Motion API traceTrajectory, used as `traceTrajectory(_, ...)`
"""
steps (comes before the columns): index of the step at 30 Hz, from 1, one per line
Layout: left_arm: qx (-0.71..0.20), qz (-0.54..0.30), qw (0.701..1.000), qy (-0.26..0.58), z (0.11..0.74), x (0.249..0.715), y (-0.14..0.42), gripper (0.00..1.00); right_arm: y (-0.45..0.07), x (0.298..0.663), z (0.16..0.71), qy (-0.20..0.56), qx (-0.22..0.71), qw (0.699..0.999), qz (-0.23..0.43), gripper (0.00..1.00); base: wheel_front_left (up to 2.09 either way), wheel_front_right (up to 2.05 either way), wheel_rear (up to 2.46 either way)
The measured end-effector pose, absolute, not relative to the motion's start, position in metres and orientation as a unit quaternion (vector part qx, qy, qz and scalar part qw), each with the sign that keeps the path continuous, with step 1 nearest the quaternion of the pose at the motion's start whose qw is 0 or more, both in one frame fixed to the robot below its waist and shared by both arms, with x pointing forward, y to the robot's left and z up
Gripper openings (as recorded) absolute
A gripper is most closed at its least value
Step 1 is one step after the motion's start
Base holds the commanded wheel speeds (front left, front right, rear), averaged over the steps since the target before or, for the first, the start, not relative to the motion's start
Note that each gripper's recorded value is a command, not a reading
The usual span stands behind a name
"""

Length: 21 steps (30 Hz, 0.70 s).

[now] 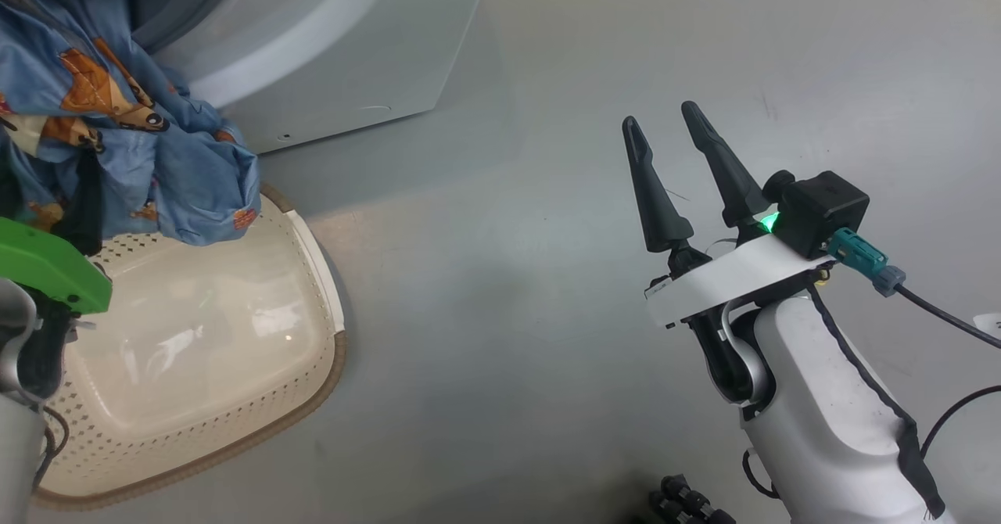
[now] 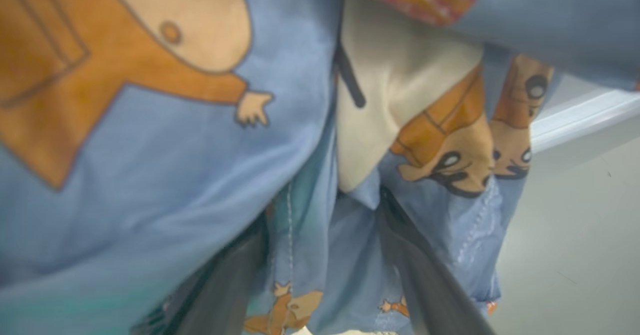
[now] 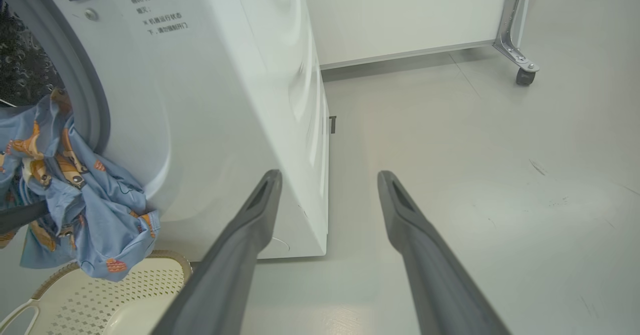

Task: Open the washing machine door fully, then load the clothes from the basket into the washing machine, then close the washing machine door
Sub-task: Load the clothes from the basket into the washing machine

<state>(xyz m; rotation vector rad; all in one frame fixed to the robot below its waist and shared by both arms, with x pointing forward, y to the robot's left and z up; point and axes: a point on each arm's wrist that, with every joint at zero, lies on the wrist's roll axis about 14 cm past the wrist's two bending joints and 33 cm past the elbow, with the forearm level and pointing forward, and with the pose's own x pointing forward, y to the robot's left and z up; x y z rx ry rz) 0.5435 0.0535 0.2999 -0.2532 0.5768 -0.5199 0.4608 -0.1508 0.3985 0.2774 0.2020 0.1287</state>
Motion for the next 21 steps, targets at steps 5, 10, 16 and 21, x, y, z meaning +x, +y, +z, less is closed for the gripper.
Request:
traceTrajectory(5,-0.136,-0.246,0.911,0.302,0.289,0.552,0.049,1.00,-0.153,0.463,0.398,0.101,0.137,0.984,0.060,1.00,0.00,0.00,0.00)
traceTrajectory(10,-0.162,-0.242,0.903,0.315,0.284,0.556,0.035,1.00,-0.157,0.463,0.396,0.103,0.135,0.984,0.052,1.00,0.00,0.00,0.00)
traceTrajectory(16,-0.172,-0.235,0.909,0.298,0.291,0.570,0.033,0.00,-0.159,0.463,0.397,0.102,0.135,0.985,0.046,1.00,0.00,0.00,0.00)
traceTrajectory(21,-0.172,-0.240,0.909,0.295,0.292,0.569,0.029,0.00,-0.159,0.463,0.397,0.102,0.135,0.985,0.046,1.00,0.00,0.00,0.00)
